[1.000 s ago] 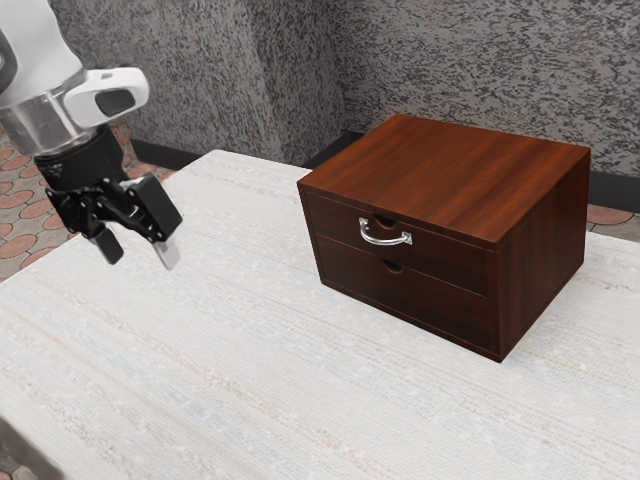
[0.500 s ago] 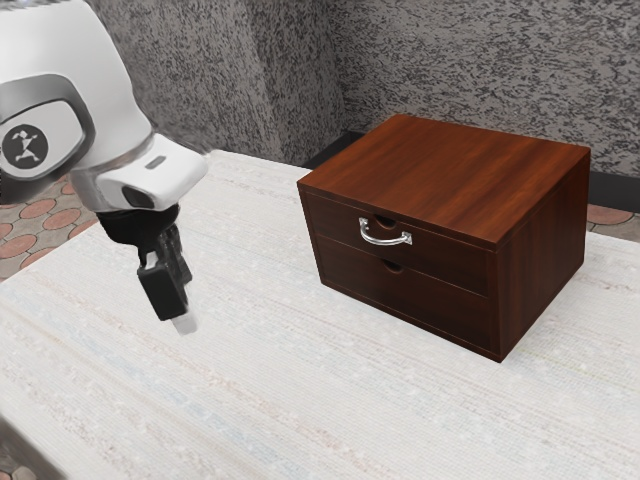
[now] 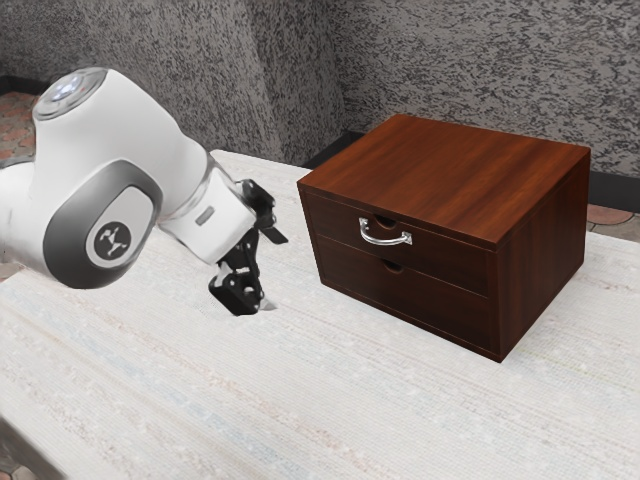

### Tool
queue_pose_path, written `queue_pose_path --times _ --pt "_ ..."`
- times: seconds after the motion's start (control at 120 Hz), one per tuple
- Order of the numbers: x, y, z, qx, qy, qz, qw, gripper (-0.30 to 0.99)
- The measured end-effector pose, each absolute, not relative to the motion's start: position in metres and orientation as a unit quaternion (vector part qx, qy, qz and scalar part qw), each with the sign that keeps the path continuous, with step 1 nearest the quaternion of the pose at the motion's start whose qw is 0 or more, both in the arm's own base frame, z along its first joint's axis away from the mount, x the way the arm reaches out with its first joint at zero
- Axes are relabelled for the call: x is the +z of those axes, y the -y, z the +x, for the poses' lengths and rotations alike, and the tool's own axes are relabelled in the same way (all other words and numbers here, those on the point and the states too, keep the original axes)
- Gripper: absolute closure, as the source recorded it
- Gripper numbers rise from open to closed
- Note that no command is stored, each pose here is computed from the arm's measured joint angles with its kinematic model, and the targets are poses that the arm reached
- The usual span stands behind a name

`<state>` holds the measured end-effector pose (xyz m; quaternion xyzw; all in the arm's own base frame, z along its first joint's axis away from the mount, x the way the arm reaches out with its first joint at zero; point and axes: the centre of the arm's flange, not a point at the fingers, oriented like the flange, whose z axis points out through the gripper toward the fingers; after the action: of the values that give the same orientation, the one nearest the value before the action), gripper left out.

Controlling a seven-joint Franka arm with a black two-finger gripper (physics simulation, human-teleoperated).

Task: Pull the drawer handle with one arm to open the drawer

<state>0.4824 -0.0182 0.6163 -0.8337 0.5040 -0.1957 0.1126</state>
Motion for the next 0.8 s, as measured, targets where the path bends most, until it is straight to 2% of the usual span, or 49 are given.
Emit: queue_pose_path --times 0.192,0.8 --pt "0.593 0.027 0.521 -0.203 -0.563 -0.793 0.117 0.0" --pt "0.56 0.033 0.579 -0.23 -0.638 -0.72 0.147 0.0"
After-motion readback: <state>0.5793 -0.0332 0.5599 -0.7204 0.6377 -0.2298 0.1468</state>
